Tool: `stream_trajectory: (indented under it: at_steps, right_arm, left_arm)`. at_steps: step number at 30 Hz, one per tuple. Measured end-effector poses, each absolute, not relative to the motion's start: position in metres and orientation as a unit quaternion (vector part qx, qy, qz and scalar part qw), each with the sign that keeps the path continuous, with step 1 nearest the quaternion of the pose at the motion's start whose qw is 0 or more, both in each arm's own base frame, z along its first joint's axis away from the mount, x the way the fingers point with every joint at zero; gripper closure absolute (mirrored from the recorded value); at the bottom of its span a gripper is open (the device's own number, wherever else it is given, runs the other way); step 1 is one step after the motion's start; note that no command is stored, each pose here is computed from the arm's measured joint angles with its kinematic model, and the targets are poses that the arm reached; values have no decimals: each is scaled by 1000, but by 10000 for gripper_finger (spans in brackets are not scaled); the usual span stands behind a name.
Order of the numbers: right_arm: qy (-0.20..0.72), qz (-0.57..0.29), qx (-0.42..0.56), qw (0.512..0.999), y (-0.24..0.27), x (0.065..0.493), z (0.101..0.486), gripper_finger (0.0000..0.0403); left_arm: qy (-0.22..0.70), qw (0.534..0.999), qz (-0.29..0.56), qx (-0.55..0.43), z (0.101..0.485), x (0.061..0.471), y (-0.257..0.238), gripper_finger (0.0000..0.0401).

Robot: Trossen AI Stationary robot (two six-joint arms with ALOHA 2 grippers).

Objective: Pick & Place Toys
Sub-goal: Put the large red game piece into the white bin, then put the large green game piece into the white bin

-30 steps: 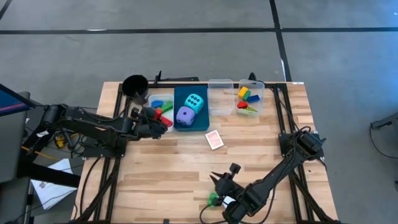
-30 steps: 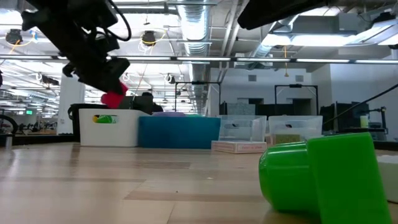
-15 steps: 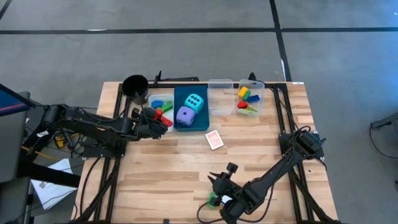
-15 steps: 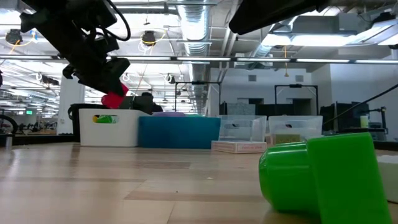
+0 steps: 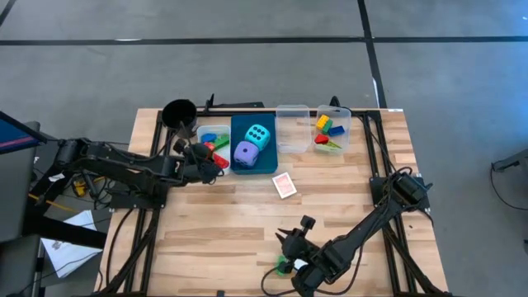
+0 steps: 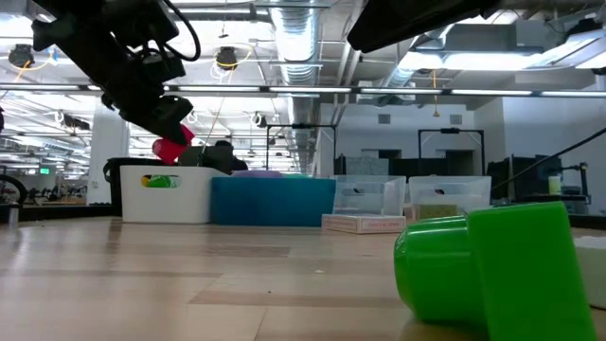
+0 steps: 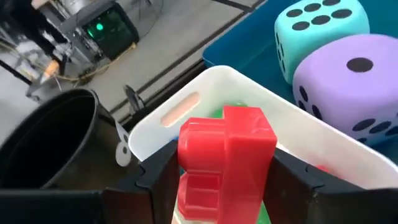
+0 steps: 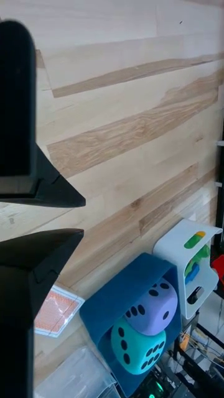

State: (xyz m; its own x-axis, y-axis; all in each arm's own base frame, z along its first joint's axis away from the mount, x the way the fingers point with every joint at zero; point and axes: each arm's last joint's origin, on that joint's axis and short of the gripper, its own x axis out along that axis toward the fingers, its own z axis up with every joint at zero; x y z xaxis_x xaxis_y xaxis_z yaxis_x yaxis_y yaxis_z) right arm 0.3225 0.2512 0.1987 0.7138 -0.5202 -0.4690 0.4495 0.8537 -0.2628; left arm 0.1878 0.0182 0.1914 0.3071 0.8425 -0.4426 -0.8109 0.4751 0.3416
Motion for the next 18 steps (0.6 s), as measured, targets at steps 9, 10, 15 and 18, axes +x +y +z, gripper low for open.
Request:
stream_trajectory:
  at_steps: [9, 10, 15, 18]
  right_arm:
    - [273, -265, -64, 923, 250, 324, 199, 342]
    - [273, -265, -64, 923, 249, 324, 199, 342]
    - [272, -268, -62, 922, 248, 326, 199, 342]
    - [272, -268, -61, 922, 247, 326, 199, 342]
  left_arm:
    - [288, 816, 501, -13, 192, 192, 27, 205]
    - [294, 822, 487, -27, 192, 193, 27, 195]
    - [318, 838, 438, -71, 190, 195, 28, 134]
    - [319, 838, 438, -70, 190, 195, 28, 94]
